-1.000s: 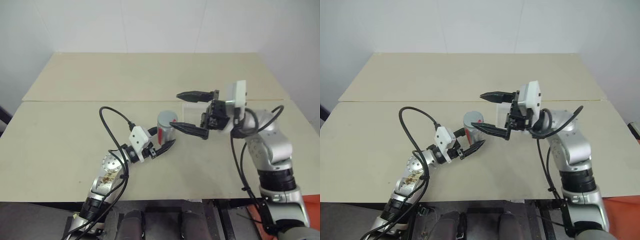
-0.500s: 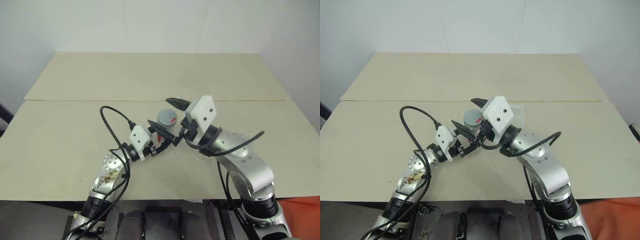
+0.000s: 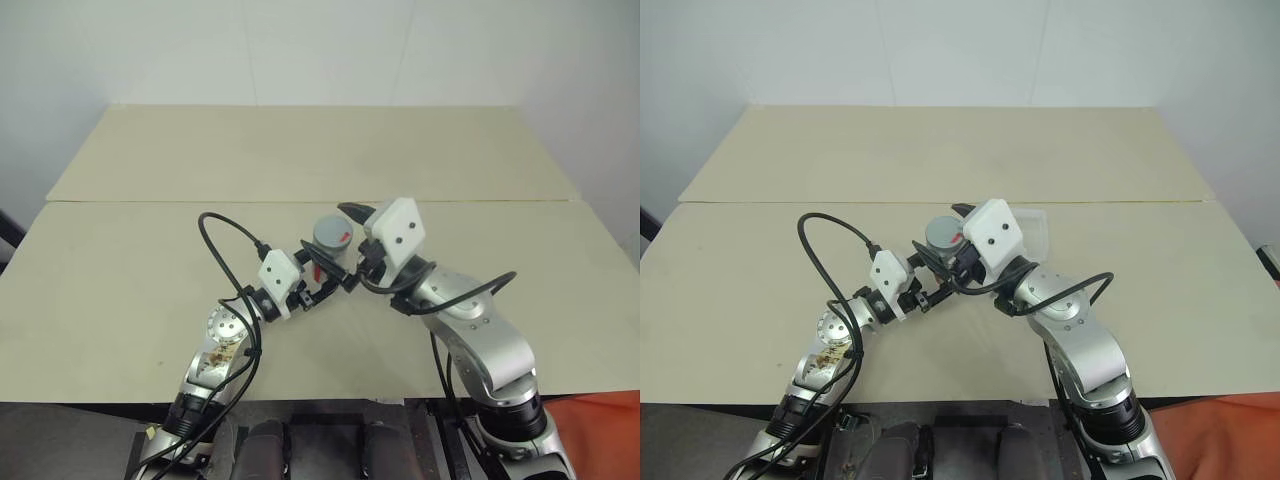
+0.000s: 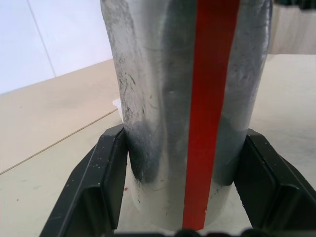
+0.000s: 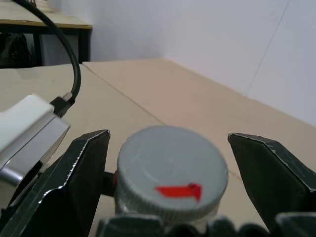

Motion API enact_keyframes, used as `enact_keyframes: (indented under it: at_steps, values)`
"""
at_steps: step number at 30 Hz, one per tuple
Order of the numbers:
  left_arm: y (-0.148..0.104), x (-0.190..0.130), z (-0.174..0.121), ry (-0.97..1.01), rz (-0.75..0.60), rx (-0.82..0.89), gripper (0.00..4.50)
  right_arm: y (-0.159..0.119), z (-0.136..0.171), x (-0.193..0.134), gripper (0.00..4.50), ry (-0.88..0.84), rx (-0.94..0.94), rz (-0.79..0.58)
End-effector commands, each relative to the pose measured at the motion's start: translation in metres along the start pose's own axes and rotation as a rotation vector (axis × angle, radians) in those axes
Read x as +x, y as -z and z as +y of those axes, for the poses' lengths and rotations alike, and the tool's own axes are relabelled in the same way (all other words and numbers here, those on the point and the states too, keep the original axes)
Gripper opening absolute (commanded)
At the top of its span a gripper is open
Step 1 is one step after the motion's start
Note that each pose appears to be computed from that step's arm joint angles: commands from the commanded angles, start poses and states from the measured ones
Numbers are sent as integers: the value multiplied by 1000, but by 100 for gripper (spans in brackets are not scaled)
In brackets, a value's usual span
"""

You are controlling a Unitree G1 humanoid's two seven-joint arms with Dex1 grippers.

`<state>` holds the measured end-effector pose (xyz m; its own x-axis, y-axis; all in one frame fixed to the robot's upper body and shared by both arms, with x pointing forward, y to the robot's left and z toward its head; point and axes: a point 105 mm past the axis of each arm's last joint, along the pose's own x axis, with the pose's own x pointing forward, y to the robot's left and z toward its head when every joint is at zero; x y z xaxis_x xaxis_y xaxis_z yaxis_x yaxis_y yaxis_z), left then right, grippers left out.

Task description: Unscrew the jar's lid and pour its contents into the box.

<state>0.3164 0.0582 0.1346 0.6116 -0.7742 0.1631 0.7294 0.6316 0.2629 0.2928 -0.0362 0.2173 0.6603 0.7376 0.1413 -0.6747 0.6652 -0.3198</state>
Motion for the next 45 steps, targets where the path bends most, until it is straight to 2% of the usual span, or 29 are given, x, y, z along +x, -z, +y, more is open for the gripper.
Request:
enact_keyframes:
  at_steps: [1, 2, 4, 8, 15, 19, 27, 41, 45]
  values:
    - [-12, 1, 3, -15, -49, 25, 277, -12, -1, -3, 446, 13, -8, -39]
    - [-12, 1, 2, -14, -49, 25, 277, -11, -2, -3, 446, 17, -5, -36]
    - [-12, 1, 2, -11, -47, 25, 277, -11, -4, -4, 409, 24, -1, -35]
    - [-11, 1, 2, -8, -45, 23, 277, -11, -6, -4, 292, 29, 1, -34]
    - [-11, 1, 2, 1, -42, 22, 277, -10, -6, -4, 291, 16, 8, -38]
    - [-12, -1, -1, 25, -42, 21, 277, -8, -5, -6, 291, -51, 6, -36]
    - [-13, -5, -11, 117, -49, 14, 277, -4, -7, -13, 291, -308, 15, -74]
    - [-16, -4, -16, 168, -61, 8, 277, 0, -16, -10, 291, -945, -34, -107]
    - [-16, -4, -17, 172, -63, 6, 277, 3, -23, -5, 291, -1039, -39, -91]
